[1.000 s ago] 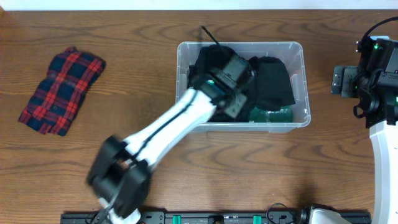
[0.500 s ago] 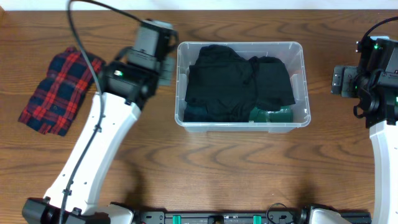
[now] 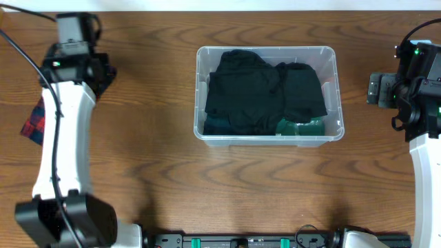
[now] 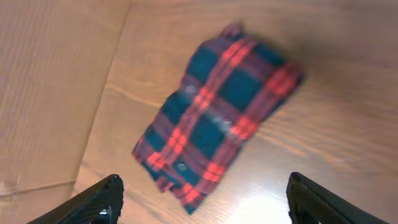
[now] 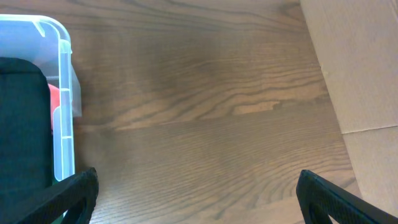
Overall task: Pack container
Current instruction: 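Lower the left gripper onto the plaid shirt and grasp it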
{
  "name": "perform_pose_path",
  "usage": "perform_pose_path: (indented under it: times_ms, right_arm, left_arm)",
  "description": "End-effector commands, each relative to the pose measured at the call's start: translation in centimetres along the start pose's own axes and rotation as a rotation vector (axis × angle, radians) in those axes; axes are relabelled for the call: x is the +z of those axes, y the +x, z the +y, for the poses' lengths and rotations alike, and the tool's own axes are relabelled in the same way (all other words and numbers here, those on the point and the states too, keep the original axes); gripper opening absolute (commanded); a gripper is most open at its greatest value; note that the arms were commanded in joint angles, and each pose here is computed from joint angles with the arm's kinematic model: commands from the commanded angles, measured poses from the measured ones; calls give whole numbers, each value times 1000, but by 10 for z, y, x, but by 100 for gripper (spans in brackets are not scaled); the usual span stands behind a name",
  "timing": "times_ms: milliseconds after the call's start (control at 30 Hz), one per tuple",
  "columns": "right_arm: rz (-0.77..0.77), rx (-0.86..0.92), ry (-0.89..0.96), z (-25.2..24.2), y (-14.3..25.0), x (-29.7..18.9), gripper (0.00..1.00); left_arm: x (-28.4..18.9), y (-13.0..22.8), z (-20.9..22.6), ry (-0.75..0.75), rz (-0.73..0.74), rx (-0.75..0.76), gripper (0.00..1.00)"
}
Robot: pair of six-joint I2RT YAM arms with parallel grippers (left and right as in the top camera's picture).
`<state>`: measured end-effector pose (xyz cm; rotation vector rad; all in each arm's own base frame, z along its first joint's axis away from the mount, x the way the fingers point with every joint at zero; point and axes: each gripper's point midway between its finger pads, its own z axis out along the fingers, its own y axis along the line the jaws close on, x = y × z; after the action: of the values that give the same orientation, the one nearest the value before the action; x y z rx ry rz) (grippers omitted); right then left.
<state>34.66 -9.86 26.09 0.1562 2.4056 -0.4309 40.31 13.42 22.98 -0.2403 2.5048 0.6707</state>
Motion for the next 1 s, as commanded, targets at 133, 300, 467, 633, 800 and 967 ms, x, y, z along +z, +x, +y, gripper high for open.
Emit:
perform_pose_path:
  times_ms: [133, 300, 467, 633, 800, 967]
  right_arm:
    - [-11, 24, 17, -5, -3, -4, 99]
    - [-11, 24, 17, -5, -3, -4, 99]
    - [-11, 24, 17, -5, -3, -4, 99]
    - [-11, 24, 16, -5, -3, -4, 99]
    - [-11, 24, 16, -5, -3, -4, 99]
    - [-11, 24, 14, -4, -3, -4, 99]
  left_arm:
    - [59, 30, 9, -27, 154, 177, 84]
    - [92, 49, 0, -16, 242, 202, 85]
    - [118, 65, -10, 0, 307, 246, 88]
    - [137, 77, -19, 10, 351, 263, 88]
    - [160, 81, -27, 7, 351, 257, 88]
    - [174, 79, -32, 3, 335, 250, 88]
